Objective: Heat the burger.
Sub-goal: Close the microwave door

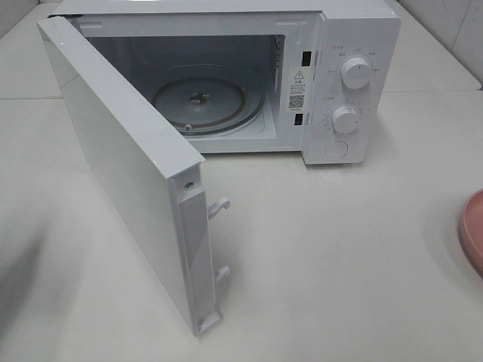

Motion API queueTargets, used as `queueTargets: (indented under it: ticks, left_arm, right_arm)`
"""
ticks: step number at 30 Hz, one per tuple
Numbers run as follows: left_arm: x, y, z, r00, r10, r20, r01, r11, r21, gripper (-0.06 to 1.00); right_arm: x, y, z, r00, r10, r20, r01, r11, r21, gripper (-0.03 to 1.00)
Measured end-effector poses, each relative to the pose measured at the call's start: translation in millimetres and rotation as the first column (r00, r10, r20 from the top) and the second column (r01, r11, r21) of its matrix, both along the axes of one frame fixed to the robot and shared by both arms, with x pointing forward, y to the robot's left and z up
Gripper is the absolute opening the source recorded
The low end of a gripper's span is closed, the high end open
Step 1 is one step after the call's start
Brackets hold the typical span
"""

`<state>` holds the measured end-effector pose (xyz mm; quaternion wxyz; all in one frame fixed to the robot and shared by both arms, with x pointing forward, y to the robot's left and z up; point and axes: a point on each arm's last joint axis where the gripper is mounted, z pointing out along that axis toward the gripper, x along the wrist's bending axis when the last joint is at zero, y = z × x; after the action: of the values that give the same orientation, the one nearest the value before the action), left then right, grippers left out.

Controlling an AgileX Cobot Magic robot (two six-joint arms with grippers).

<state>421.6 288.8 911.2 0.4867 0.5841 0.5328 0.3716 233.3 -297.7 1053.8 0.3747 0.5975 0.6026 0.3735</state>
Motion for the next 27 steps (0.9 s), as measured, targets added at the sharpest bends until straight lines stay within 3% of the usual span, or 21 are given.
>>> queueTargets:
  ticks: [4, 9, 12, 15, 17, 27]
  left_arm:
    - [0.7, -0.7, -0.1, 1.000, -0.010, 0.002, 0.010, 1.000, 0.006, 0.00]
    - [15.0, -6.4, 5.7, 0.993, -0.098, 0.061, 0.093, 0.992, 0.087, 0.00]
    - [17.9, -7.9, 5.9, 0.992, -0.109, 0.067, 0.103, 0.990, 0.094, 0.00]
    - [24.6, -16.0, 4.8, 0.986, -0.152, 0.073, 0.144, 0.984, 0.105, 0.00]
    - [32.4, -31.0, 1.0, 0.971, -0.227, 0.072, 0.216, 0.967, 0.138, 0.00]
    - [45.4, -56.0, 1.0, 0.953, -0.286, 0.095, 0.272, 0.952, 0.138, 0.00]
  right_arm:
    - [0.0, 0.0, 0.0, 1.000, 0.000, 0.000, 0.000, 1.000, 0.000, 0.98]
    - [0.0, 0.0, 0.0, 1.000, 0.000, 0.000, 0.000, 1.000, 0.000, 0.98]
    - [0.0, 0.0, 0.0, 1.000, 0.000, 0.000, 0.000, 1.000, 0.000, 0.98]
    - [0.0, 0.0, 0.0, 1.000, 0.000, 0.000, 0.000, 1.000, 0.000, 0.98]
    - [0.0, 0.0, 0.0, 1.000, 0.000, 0.000, 0.000, 1.000, 0.000, 0.98]
    - [0.0, 0.0, 0.0, 1.000, 0.000, 0.000, 0.000, 1.000, 0.000, 0.98]
